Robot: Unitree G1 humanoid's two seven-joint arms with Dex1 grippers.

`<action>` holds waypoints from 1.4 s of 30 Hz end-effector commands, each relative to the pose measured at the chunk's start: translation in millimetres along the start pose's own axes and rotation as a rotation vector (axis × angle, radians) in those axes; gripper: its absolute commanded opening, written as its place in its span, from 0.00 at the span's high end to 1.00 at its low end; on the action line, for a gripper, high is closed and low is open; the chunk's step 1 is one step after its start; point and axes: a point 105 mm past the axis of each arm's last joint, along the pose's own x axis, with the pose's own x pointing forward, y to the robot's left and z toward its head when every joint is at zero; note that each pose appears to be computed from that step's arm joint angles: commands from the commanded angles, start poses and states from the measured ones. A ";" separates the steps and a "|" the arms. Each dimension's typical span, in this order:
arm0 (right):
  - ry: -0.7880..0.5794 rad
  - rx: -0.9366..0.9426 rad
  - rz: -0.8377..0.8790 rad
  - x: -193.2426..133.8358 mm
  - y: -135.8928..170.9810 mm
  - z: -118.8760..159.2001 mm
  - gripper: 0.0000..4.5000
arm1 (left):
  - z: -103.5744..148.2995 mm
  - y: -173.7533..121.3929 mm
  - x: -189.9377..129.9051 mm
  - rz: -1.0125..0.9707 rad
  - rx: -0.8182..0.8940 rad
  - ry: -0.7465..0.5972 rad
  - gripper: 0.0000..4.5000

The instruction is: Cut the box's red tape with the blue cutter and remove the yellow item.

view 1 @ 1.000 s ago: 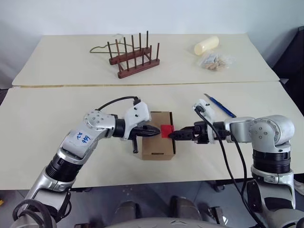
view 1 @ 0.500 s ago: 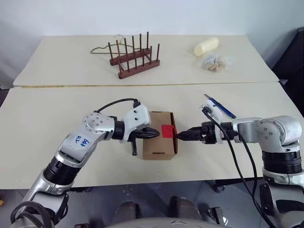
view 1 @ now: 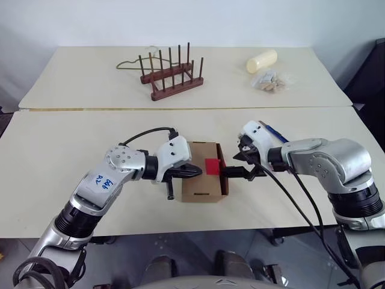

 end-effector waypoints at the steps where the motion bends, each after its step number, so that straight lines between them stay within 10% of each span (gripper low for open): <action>1: 0.113 -0.048 -0.117 1.9 -19.5 -29.1 0.01 | -18.4 -4.0 2.4 -0.006 -0.044 0.067 1.00; 14: 0.124 -0.050 -0.131 9.1 -27.6 -50.6 0.01 | -23.2 -5.9 -0.2 0.005 -0.061 0.078 1.00; 24: -0.071 0.434 0.222 -36.6 -35.1 -25.0 0.01 | -22.7 -4.9 -1.7 0.008 -0.052 0.077 1.00; 42: 0.010 0.656 0.468 1.7 -15.9 -42.5 0.01 | -21.6 -8.9 -8.5 0.023 -0.058 0.088 1.00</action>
